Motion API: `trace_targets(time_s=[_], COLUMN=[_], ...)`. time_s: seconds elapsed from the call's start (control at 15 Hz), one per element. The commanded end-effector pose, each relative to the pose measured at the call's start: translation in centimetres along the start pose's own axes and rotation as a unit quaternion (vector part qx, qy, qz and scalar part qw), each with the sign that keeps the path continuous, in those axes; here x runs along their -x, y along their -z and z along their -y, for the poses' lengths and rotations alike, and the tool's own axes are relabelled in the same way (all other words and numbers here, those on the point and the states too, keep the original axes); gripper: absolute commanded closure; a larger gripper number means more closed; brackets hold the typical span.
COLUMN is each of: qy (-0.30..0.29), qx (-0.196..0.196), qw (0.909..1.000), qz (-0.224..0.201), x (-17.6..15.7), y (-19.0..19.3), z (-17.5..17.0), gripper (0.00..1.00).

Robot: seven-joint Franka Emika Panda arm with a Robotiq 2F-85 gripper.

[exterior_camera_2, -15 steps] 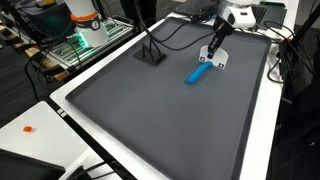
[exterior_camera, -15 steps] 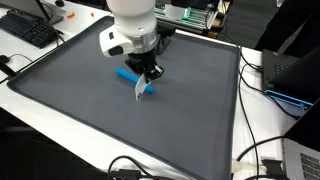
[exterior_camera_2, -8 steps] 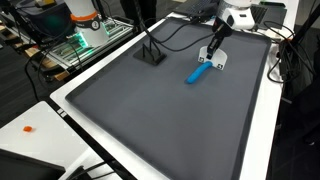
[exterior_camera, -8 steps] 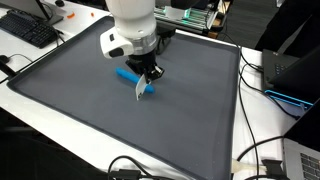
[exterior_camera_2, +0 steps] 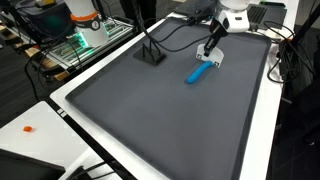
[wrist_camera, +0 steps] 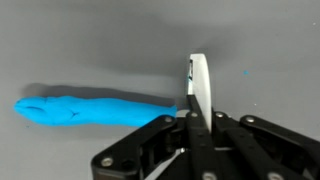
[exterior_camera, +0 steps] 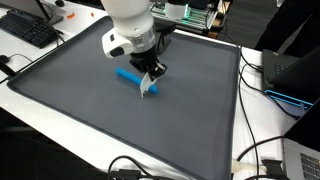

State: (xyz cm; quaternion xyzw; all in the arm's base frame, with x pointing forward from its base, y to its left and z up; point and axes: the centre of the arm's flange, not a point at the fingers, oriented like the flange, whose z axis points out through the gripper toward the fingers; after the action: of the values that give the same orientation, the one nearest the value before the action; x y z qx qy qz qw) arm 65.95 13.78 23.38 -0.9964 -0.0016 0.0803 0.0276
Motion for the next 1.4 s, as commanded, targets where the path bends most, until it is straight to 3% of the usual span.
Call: trace_targets(time_s=[0.0, 0.33, 0.8, 1.33], qy=[0.025, 0.044, 0.035, 0.023], qx=[-0.032, -0.025, -0.002, 0.011], qw=[0.9991, 0.9987, 0.9986, 0.999], qz=[0.011, 0.001, -0.039, -0.037], x=[2.1, 2.7, 2.5, 2.4], y=[-0.3, 1.3, 5.8, 4.9], z=[0.6, 1.4, -0.9, -3.3], gripper=[0.99, 0.99, 0.99, 0.99])
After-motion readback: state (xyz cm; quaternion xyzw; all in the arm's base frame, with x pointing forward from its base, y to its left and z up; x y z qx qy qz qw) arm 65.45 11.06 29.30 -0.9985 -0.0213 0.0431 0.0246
